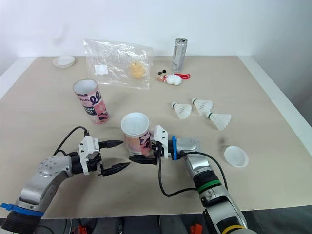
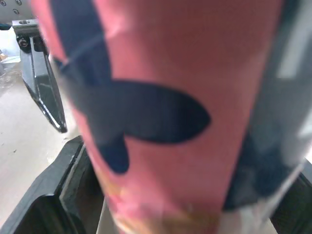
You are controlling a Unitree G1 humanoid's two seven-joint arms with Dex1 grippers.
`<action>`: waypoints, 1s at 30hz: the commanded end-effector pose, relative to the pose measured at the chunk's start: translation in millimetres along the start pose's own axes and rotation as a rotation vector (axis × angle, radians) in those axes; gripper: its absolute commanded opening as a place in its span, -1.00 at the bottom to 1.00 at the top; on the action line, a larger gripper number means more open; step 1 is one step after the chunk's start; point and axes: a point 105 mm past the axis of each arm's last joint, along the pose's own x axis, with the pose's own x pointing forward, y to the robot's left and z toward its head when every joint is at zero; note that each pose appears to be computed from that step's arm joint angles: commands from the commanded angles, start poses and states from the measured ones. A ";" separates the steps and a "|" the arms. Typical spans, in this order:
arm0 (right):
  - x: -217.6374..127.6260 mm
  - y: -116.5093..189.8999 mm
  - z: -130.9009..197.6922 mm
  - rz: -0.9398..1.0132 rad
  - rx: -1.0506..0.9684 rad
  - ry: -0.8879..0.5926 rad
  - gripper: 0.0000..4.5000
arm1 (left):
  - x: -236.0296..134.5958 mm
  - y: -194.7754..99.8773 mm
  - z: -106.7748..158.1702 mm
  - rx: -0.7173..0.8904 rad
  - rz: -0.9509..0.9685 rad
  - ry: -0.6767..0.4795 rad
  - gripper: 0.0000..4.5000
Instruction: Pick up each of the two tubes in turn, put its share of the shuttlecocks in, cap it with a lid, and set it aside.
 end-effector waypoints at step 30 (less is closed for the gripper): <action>-2.1 -0.5 2.3 -0.035 -0.035 -0.006 0.75 | 0.4 3.3 5.2 0.046 -0.004 -0.006 1.00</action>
